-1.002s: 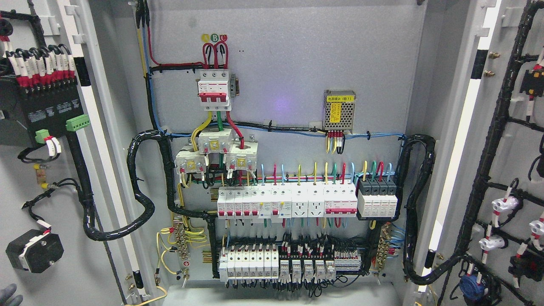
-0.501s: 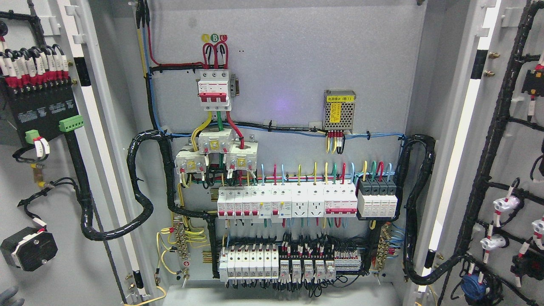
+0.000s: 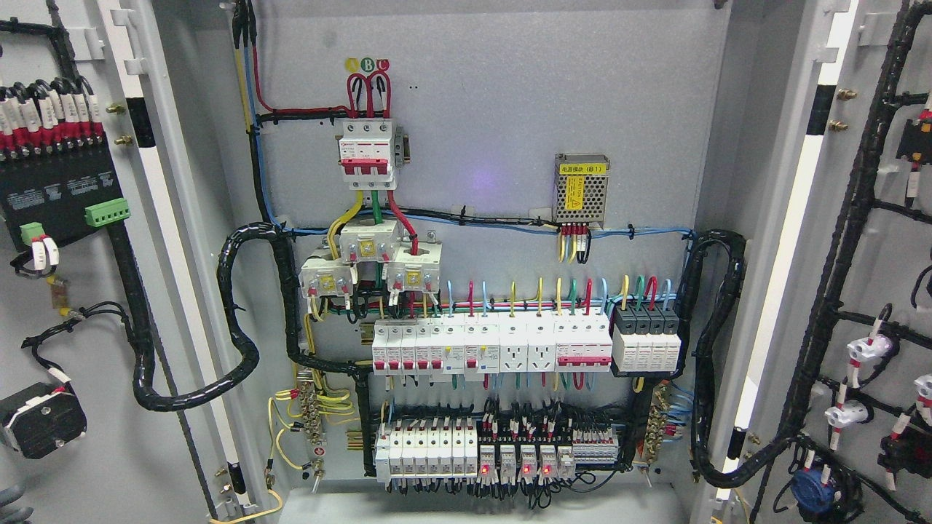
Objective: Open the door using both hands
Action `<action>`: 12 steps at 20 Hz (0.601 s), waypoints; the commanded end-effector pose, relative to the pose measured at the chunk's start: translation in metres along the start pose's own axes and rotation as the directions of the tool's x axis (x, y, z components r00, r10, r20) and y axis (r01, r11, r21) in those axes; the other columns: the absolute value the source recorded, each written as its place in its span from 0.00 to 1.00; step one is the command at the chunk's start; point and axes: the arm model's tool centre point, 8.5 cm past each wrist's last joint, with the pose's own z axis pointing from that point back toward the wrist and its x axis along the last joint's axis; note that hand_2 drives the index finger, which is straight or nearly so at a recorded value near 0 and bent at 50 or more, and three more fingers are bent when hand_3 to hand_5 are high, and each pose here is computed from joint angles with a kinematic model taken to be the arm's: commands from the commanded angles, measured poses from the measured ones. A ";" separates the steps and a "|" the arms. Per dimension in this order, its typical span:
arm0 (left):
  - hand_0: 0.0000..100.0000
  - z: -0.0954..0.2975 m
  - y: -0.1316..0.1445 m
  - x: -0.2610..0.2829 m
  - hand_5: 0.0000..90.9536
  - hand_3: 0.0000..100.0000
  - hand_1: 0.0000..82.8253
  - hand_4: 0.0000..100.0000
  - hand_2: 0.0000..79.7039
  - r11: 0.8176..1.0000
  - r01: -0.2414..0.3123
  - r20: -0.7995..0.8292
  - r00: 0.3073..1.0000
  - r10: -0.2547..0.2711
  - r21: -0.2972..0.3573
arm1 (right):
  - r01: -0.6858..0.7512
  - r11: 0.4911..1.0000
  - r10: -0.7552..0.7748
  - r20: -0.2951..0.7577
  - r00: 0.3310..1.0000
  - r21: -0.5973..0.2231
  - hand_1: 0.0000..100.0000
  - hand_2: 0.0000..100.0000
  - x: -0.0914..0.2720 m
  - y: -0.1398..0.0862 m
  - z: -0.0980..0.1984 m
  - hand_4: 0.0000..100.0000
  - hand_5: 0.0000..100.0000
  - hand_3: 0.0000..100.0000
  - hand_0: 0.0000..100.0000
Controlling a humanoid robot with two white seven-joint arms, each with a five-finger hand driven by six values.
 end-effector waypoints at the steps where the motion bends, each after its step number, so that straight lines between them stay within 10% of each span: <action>1: 0.00 -0.013 0.024 -0.003 0.00 0.00 0.00 0.00 0.00 0.999 0.026 -0.006 1.000 -0.025 0.045 | 0.017 0.999 -0.016 -0.004 1.000 0.030 0.00 0.00 -0.001 0.008 -0.003 0.00 0.00 0.00 0.19; 12: 0.00 -0.029 0.050 -0.017 0.00 0.00 0.00 0.00 0.00 0.992 0.048 -0.046 0.998 -0.043 0.114 | 0.043 0.996 -0.045 0.025 0.999 0.081 0.00 0.00 0.005 0.026 -0.011 0.00 0.00 0.00 0.19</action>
